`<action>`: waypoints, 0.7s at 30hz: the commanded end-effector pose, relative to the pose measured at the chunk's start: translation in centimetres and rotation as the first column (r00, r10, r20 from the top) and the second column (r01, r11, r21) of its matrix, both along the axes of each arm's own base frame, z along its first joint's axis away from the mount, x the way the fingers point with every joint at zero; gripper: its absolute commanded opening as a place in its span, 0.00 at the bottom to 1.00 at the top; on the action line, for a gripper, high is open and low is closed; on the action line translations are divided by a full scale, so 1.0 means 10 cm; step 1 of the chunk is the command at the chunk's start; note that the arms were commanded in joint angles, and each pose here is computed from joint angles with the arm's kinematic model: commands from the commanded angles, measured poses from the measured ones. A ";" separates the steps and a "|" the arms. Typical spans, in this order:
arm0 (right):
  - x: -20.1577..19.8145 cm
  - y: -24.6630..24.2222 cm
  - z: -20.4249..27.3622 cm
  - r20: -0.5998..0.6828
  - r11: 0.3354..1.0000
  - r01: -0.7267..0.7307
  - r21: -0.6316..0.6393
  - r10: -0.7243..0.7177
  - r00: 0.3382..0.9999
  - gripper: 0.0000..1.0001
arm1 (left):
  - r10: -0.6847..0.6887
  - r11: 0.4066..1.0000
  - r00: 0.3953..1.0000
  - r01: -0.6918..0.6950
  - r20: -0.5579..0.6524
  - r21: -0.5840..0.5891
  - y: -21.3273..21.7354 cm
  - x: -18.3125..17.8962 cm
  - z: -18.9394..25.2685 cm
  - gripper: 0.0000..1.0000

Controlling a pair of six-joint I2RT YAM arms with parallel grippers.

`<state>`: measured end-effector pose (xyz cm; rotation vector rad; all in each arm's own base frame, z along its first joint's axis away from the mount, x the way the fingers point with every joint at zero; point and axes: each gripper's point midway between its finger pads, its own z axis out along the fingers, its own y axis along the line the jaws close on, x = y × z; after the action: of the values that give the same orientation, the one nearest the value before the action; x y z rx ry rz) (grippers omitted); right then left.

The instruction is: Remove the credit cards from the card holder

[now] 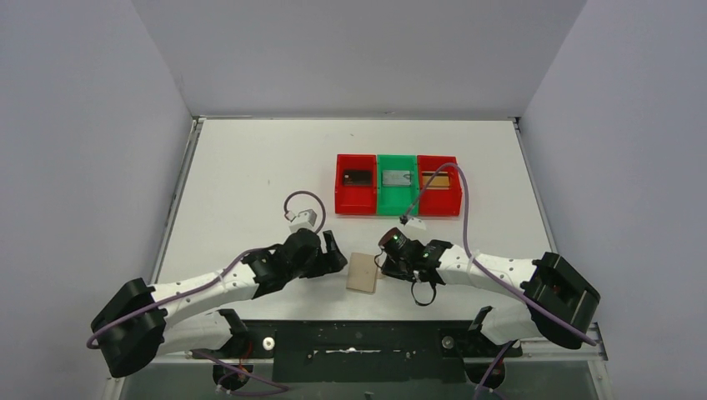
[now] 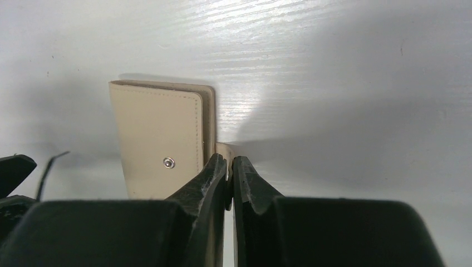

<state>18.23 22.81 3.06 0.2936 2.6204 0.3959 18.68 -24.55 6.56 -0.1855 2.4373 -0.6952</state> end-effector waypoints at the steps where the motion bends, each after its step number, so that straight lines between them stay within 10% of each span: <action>1: 0.15 0.13 0.29 0.087 0.999 -0.015 0.047 0.011 0.996 0.00 | 0.035 0.997 0.996 -0.029 0.077 -0.078 -0.04 0.17 0.32 0.78; 21: 0.16 1.14 1.26 0.314 0.851 -0.414 0.325 0.315 0.895 0.01 | 0.175 0.979 0.973 -0.156 0.151 -0.132 0.37 0.21 0.58 0.90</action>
<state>19.26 30.52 11.76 -0.0303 2.4426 0.8410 20.30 -21.85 11.76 -0.3073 2.2345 -0.7816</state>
